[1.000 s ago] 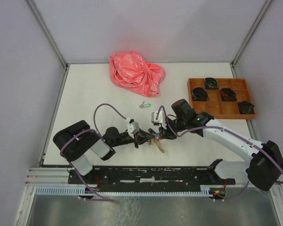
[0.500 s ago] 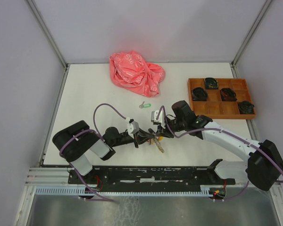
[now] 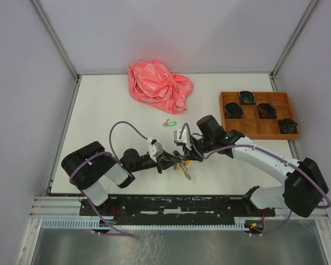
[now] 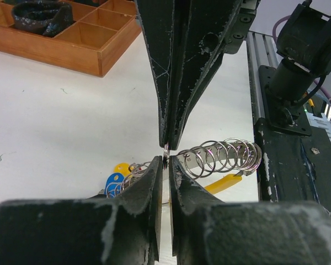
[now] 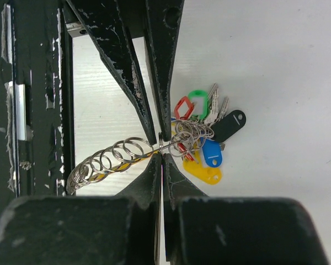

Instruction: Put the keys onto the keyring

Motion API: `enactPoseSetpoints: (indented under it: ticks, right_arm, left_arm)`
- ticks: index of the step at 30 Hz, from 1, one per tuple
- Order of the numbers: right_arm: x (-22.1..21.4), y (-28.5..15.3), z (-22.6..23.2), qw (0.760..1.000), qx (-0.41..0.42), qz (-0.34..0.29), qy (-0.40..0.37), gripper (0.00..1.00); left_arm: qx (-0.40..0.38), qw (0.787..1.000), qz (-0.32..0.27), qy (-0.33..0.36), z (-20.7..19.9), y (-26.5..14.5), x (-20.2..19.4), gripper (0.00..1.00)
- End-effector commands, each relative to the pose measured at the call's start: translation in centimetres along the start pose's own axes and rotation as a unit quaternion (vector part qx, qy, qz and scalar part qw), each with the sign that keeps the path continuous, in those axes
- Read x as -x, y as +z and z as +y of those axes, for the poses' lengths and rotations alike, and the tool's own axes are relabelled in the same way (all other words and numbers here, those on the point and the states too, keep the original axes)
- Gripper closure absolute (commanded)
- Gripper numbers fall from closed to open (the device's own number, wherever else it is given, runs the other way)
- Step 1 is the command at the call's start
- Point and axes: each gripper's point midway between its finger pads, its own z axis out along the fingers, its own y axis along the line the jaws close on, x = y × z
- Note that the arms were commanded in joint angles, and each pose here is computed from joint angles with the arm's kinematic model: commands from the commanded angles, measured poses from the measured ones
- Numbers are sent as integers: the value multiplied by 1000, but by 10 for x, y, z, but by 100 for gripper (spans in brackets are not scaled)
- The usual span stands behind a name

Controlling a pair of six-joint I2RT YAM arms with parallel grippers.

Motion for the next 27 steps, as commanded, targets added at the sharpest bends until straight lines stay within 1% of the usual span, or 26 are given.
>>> enactPoseSetpoints:
  ticks: [1,4,8,10,18,27]
  right_arm:
    - [13,-10,2,999,24,25,-17,99]
    - [7,-13,7,997,42,67,-12,99]
    - [4,-13,7,992,49,119,-14,99]
    - [6,-13,7,989,53,134,-17,99]
    - [10,-10,6,983,53,176,-27,99]
    - [14,-5,7,981,59,184,-30,99]
  left_arm:
    - [-34,994,-88,56,-10,8,48,82]
    - [-40,994,-85,56,-11,9,45,76]
    - [-44,994,-83,59,-11,10,44,72]
    - [-43,994,-83,60,-11,10,44,72]
    - [-49,994,-82,61,-12,12,43,71]
    - [-66,993,-81,57,-16,15,43,74]
